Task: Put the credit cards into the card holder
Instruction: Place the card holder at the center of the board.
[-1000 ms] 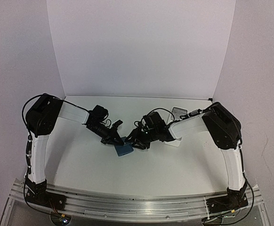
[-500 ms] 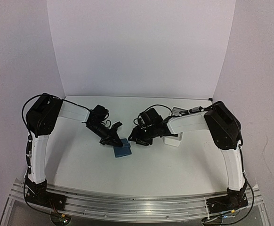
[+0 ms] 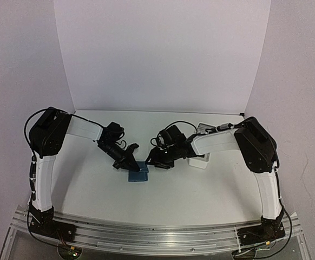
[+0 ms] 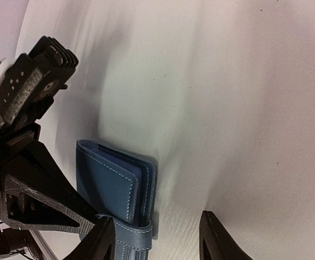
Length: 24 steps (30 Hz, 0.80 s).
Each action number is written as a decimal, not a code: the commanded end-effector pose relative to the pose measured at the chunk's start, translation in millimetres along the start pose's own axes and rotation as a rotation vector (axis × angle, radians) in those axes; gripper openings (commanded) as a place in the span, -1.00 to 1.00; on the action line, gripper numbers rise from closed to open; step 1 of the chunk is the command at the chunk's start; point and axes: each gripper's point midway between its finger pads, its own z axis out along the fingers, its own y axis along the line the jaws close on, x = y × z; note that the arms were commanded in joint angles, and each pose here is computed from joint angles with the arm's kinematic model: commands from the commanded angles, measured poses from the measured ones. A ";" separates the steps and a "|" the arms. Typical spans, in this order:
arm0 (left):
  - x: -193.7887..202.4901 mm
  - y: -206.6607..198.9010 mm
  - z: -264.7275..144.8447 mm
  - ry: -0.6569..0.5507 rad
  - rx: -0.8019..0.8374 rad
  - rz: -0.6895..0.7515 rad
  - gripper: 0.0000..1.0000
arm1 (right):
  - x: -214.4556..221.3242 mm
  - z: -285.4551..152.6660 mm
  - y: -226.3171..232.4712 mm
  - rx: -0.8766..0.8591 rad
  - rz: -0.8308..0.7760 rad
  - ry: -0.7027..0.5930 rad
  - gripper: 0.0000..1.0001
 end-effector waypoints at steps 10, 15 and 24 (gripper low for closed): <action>7.9 47.4 -2.6 -0.038 -0.136 -0.030 -1.00 | 29.1 12.8 28.9 -0.056 -0.086 0.060 -0.14; 4.0 52.6 -1.3 -0.043 -0.157 -0.009 -1.00 | 30.5 26.2 25.0 -0.054 -0.082 0.075 -0.25; 14.4 64.9 4.1 -0.008 -0.180 -0.044 -1.00 | 37.4 38.0 17.5 -0.030 -0.054 0.088 -0.46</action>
